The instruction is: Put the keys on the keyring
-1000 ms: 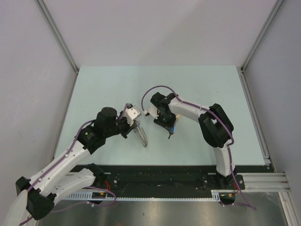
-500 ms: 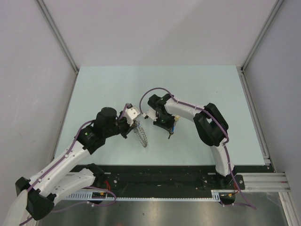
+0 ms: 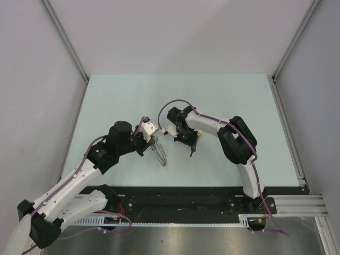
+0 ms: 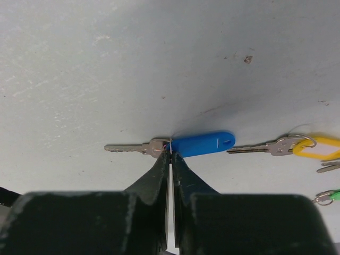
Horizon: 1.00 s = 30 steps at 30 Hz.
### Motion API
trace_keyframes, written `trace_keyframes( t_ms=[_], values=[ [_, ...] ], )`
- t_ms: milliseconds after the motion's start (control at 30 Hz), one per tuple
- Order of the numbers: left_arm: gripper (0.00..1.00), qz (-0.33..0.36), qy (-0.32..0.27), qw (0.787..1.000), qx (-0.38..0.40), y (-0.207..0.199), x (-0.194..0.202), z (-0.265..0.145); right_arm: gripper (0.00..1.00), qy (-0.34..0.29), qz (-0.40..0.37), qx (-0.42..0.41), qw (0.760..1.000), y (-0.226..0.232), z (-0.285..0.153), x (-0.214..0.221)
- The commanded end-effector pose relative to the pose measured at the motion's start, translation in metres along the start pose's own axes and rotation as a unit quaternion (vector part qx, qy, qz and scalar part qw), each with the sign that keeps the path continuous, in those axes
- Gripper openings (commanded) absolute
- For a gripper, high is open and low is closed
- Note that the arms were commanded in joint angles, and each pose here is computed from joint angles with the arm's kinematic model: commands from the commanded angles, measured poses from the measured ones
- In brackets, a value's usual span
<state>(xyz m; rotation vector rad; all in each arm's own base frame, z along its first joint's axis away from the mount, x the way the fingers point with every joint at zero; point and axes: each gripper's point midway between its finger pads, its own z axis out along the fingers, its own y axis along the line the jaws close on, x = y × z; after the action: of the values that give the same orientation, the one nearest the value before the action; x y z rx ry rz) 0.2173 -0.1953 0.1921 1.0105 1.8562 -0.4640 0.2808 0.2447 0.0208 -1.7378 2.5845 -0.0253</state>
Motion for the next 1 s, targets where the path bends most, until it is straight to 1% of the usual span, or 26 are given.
trace_keyframes(
  t_ms=[0, 133, 233, 267, 300, 333, 367, 433, 467, 533, 567, 633, 700, 733, 833, 867, 900, 933, 967],
  values=[
    [0.0, 0.005, -0.032, 0.999, -0.008, 0.004, -0.017, -0.004, 0.0, -0.008, -0.009, 0.009, 1.0, -0.003, -0.009, -0.008],
    [0.0, 0.005, -0.032, 0.999, -0.008, 0.004, -0.017, -0.004, 0.0, -0.034, -0.008, 0.017, 0.999, -0.006, -0.021, -0.014],
    [0.0, 0.005, -0.032, 0.999, -0.008, 0.004, -0.017, -0.004, 0.0, -0.081, -0.004, 0.032, 0.996, -0.008, -0.04, -0.023],
    [0.01, 0.006, -0.034, 0.999, -0.007, 0.003, -0.017, -0.004, 0.0, -0.109, -0.001, 0.043, 0.993, -0.011, -0.053, -0.027],
    [0.0, 0.006, -0.035, 0.999, -0.005, 0.003, -0.018, -0.005, 0.0, -0.124, 0.002, 0.05, 0.991, -0.013, -0.06, -0.028],
    [0.0, 0.006, -0.035, 0.999, -0.004, 0.003, -0.018, -0.005, 0.0, -0.144, 0.002, 0.043, 0.989, -0.009, -0.065, -0.032],
    [0.0, 0.006, -0.038, 0.999, -0.004, 0.002, -0.019, -0.005, 0.0, -0.186, 0.004, 0.053, 0.981, -0.011, -0.085, -0.039],
    [0.0, 0.008, -0.039, 0.999, -0.001, 0.002, -0.019, -0.004, 0.0, -0.205, 0.012, 0.057, 0.977, -0.011, -0.091, -0.035],
    [0.0, 0.009, -0.04, 0.999, 0.001, 0.001, -0.02, -0.004, 0.0, -0.232, 0.015, 0.066, 0.97, -0.014, -0.099, -0.041],
    [0.0, 0.016, -0.045, 0.999, 0.008, -0.001, -0.023, -0.003, 0.0, -0.265, 0.019, 0.076, 0.961, -0.012, -0.115, -0.037],
    [0.01, 0.019, -0.048, 0.999, 0.008, 0.0, -0.026, -0.004, 0.0, -0.294, 0.02, 0.083, 0.952, -0.015, -0.124, -0.044],
    [0.01, 0.03, -0.058, 0.998, 0.019, -0.003, -0.033, -0.005, 0.0, -0.331, 0.017, 0.086, 0.94, -0.009, -0.14, -0.041],
    [0.0, 0.043, -0.063, 0.997, 0.027, -0.004, -0.038, -0.005, 0.0, -0.379, 0.019, 0.083, 0.922, -0.006, -0.162, -0.045],
    [0.0, 0.048, -0.069, 0.996, 0.029, -0.004, -0.044, -0.006, 0.0, -0.386, 0.021, 0.08, 0.919, -0.004, -0.161, -0.043],
    [0.0, 0.066, -0.08, 0.994, 0.041, -0.006, -0.054, -0.007, 0.0, -0.438, 0.018, 0.069, 0.896, 0.003, -0.177, -0.042],
    [0.0, 0.071, -0.084, 0.993, 0.049, -0.009, -0.056, -0.007, 0.0, -0.464, 0.017, 0.071, 0.883, 0.002, -0.187, -0.047],
    [0.0, 0.08, -0.086, 0.992, 0.054, -0.009, -0.058, -0.007, 0.0, -0.479, 0.018, 0.065, 0.875, 0.006, -0.189, -0.047],
    [0.0, 0.086, -0.091, 0.99, 0.057, -0.009, -0.063, -0.006, 0.0, -0.505, 0.005, 0.054, 0.861, 0.014, -0.202, -0.047],
    [0.0, 0.092, -0.094, 0.989, 0.066, -0.012, -0.065, -0.006, 0.0, -0.524, -0.004, 0.05, 0.85, 0.018, -0.202, -0.047]
  ],
)
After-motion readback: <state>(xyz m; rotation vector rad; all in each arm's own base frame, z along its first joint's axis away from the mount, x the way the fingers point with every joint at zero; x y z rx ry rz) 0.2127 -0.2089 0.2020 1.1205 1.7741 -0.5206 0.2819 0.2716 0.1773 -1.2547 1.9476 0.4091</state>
